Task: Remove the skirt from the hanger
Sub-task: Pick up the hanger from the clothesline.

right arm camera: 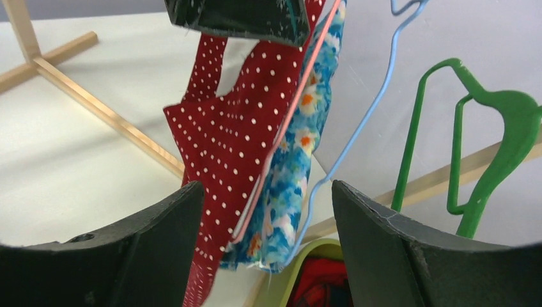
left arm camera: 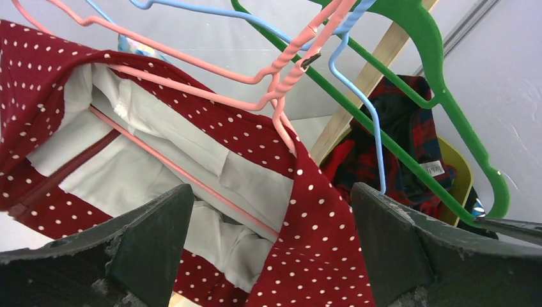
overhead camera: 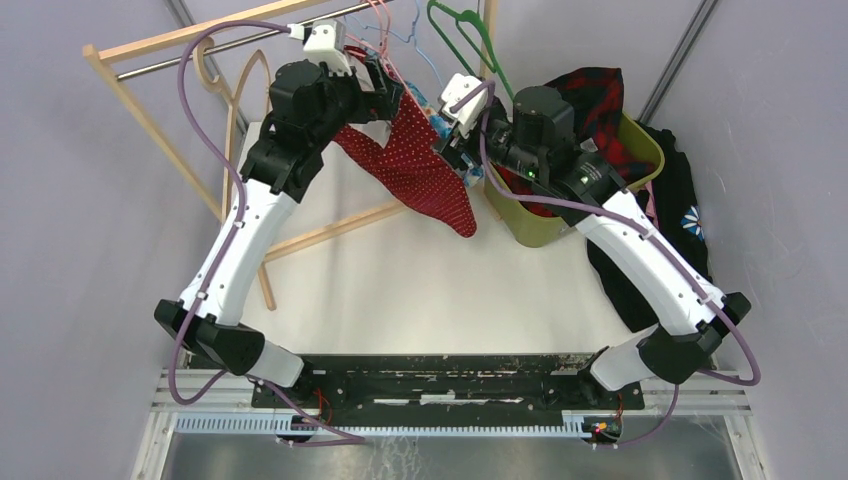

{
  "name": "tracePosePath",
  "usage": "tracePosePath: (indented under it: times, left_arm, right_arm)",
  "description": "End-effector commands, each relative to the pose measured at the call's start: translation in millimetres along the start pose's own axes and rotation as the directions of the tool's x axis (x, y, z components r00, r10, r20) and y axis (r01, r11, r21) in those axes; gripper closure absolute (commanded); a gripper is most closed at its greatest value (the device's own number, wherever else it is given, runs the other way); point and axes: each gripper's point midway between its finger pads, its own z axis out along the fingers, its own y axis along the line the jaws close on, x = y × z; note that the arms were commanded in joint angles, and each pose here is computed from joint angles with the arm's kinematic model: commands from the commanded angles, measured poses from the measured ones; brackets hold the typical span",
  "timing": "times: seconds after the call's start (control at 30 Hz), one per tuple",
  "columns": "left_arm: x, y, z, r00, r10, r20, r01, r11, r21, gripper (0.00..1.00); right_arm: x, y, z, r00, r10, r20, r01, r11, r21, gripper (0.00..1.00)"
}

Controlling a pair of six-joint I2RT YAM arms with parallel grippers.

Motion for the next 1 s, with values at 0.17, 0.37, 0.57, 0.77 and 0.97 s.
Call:
tracePosePath:
  times: [0.17,0.37,0.57,0.77,0.97]
  left_arm:
    - [-13.7,4.2,3.7,0.996,-0.064,0.06,0.067,0.997,-0.047,0.01]
    - [-12.2,16.7,-17.1,0.998,-0.009,0.061,0.015,0.995,-0.102,0.01]
    - [-9.7,20.2,-28.7,0.998,0.004,0.064,0.004,0.994,-0.112,0.01]
    - [9.1,36.8,-25.7,0.997,0.073,0.02,-0.069,0.983,-0.172,0.01]
    - [23.9,43.5,-14.9,0.994,0.102,-0.025,-0.105,0.976,-0.189,0.01]
  right_arm:
    - [-13.8,-22.1,-16.0,0.998,-0.057,0.034,0.053,0.992,0.113,0.21]
    - [-11.3,-26.1,-14.1,0.997,-0.074,0.019,0.071,0.989,0.13,0.21]
    - [-7.8,-23.3,-8.0,0.998,-0.065,0.015,0.062,0.991,0.117,0.21]
    - [-8.0,-23.3,-8.6,0.998,-0.063,0.014,0.061,0.991,0.117,0.21]
    - [-8.2,-23.6,-11.2,0.998,-0.066,0.013,0.064,0.991,0.118,0.21]
